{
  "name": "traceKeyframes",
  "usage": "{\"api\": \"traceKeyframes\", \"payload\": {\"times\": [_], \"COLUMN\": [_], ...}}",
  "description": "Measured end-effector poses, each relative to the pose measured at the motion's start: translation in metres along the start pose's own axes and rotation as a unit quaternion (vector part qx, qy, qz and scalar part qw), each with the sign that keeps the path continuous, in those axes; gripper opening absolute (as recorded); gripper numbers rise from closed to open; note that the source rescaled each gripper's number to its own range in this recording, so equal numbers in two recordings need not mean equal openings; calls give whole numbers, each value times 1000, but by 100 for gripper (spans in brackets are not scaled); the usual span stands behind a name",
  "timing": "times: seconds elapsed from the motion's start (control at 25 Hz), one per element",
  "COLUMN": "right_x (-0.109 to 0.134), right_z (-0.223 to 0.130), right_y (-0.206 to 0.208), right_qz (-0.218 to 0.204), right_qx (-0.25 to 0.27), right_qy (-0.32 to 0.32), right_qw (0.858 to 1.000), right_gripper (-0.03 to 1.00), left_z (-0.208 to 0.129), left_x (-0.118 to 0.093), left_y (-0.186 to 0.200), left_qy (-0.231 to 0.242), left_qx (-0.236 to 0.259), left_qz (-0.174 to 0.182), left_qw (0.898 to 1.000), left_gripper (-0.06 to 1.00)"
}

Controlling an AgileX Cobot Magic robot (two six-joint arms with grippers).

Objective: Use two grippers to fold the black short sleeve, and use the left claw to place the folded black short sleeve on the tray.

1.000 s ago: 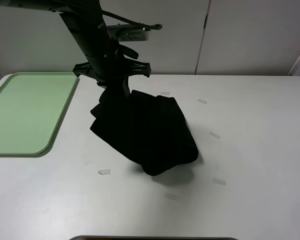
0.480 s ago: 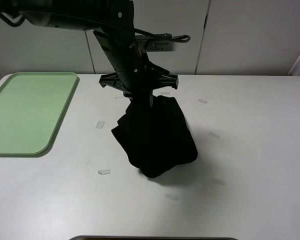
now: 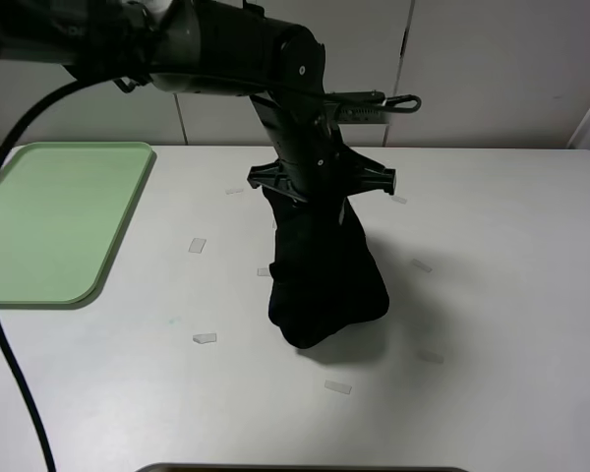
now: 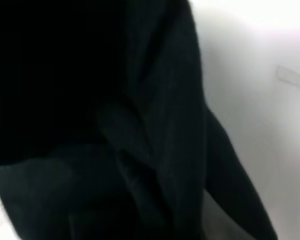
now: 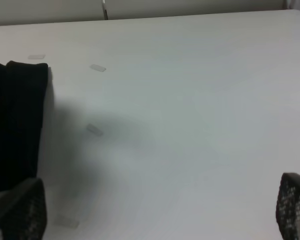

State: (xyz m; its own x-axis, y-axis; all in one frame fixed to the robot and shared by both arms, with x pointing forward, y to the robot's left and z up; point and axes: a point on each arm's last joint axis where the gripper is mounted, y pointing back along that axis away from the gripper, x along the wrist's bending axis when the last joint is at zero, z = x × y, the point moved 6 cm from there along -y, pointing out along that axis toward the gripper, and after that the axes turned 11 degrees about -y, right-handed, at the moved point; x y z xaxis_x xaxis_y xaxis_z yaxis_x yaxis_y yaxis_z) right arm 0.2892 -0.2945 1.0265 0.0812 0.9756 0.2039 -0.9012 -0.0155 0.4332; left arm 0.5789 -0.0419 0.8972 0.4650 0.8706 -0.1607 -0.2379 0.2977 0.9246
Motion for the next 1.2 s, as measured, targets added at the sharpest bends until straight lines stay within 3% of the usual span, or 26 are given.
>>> {"api": "traceKeyframes", "payload": {"times": [0.12, 0.2, 0.36, 0.44, 0.72, 0.96, 1.2], "right_x": [0, 0, 0, 0, 0, 0, 0], "right_z": [0, 0, 0, 0, 0, 0, 0], "right_y": [0, 0, 0, 0, 0, 0, 0], "right_qz": [0, 0, 0, 0, 0, 0, 0], "right_qx": [0, 0, 0, 0, 0, 0, 0], "right_qy": [0, 0, 0, 0, 0, 0, 0], "right_qw": [1000, 1000, 1000, 1000, 1000, 1000, 1000], "right_gripper": [100, 100, 100, 100, 100, 100, 100], "left_z": [0, 2, 12, 17, 38, 30, 4], "left_x": [-7, -11, -17, -19, -25, -19, -3], "left_y": [-7, -10, -10, -9, 25, 60, 76], "left_qy": [1, 0, -4, -12, -33, -52, -67], "left_qx": [-5, -16, -52, -68, -95, -22, 73], "left_qz": [-9, -15, -27, -31, -30, 11, 60], "left_qw": [1000, 1000, 998, 997, 995, 998, 993], "left_gripper": [17, 31, 82, 93, 99, 100, 100]}}
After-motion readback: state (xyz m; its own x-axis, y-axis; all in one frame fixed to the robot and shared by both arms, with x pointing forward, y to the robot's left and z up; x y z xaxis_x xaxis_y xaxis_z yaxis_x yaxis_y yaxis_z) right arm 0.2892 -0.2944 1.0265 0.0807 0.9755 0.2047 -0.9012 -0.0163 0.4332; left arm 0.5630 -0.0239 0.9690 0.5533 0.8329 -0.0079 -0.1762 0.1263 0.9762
